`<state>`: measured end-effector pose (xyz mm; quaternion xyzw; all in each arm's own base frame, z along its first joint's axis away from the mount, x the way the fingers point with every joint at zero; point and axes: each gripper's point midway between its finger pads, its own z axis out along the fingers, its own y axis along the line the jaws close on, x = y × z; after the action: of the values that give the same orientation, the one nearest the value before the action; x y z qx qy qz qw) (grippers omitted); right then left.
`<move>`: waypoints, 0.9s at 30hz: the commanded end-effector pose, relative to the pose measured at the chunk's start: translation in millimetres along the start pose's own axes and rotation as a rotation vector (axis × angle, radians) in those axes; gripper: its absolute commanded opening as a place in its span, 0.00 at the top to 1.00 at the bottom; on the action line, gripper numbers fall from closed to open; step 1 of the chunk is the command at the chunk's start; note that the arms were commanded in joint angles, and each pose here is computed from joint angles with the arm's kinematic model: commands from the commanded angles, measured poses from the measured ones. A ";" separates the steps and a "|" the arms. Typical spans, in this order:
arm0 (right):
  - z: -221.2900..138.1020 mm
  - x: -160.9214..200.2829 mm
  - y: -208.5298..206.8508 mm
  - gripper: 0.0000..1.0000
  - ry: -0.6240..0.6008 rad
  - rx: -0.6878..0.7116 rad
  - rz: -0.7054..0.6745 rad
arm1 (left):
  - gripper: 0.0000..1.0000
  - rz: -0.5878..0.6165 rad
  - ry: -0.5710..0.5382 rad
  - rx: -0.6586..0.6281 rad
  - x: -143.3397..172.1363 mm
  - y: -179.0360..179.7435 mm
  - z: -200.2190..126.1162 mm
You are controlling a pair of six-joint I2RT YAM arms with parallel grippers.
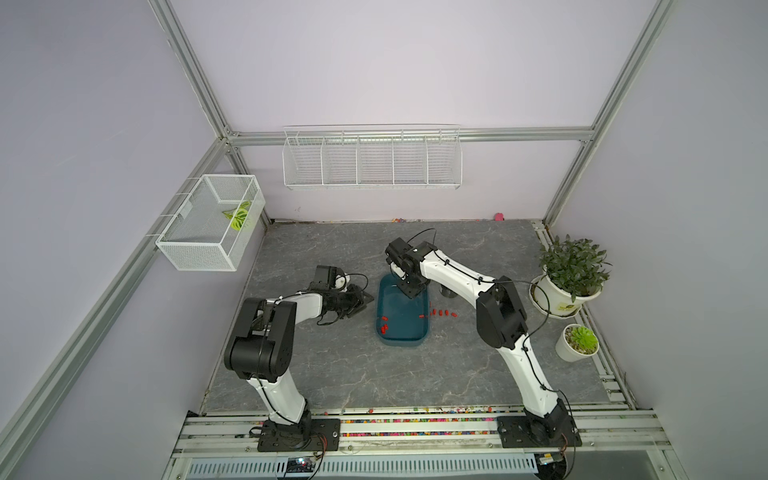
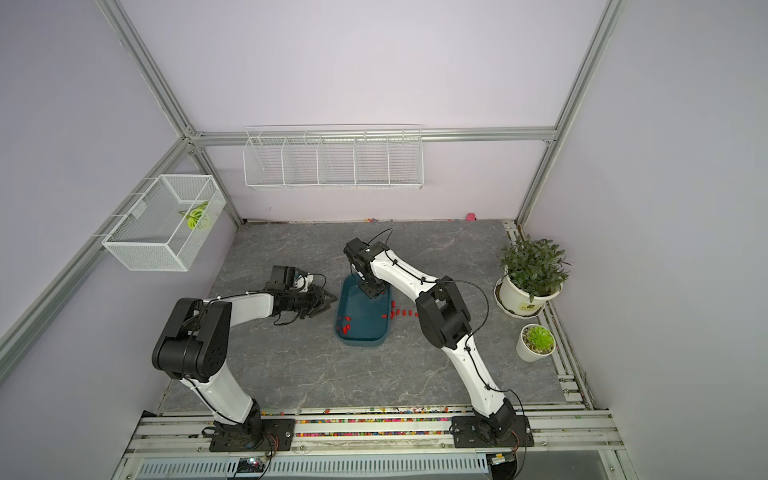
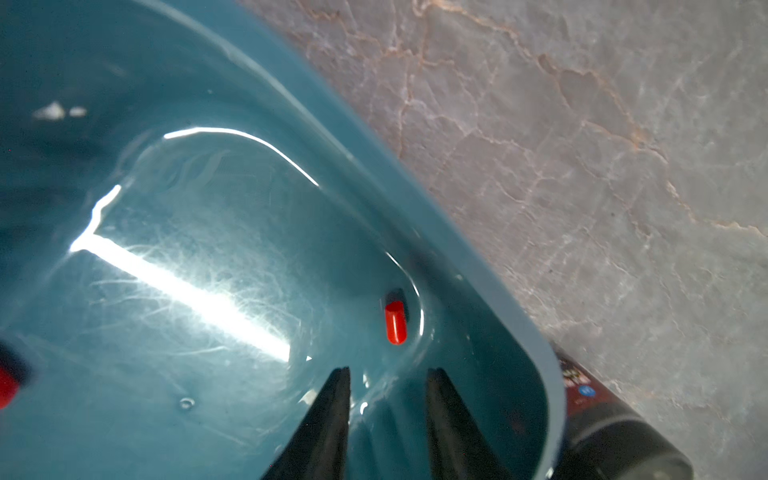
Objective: Take the screw protection sleeves out of the storage box
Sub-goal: Pick up the screw protection sleeve from the storage box.
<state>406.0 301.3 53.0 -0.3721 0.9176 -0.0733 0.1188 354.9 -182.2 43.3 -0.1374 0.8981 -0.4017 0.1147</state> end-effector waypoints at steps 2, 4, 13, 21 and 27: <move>7.5 -1.4 -1.4 0.66 0.007 -0.020 0.001 | 0.54 0.027 -0.003 0.014 -2.8 -4.3 -1.5; 9.9 -0.9 -0.2 0.67 0.011 -0.022 -0.001 | 0.54 0.027 -0.004 0.013 -2.9 -3.9 -1.4; 19.5 0.1 -2.2 0.67 0.030 -0.025 0.010 | 0.54 0.026 -0.004 0.012 -2.8 -3.6 -1.5; 26.8 0.3 -2.0 0.69 0.045 -0.026 0.012 | 0.54 0.027 -0.005 0.013 -3.4 -4.2 -1.6; 30.2 1.7 -4.5 0.69 0.053 -0.017 0.020 | 0.54 0.028 -0.005 0.013 -3.2 -4.3 -1.7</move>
<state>414.4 300.9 29.1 -0.3662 0.9225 -0.0683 0.1014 354.9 -182.2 43.3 -0.1372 0.8981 -0.4017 0.1148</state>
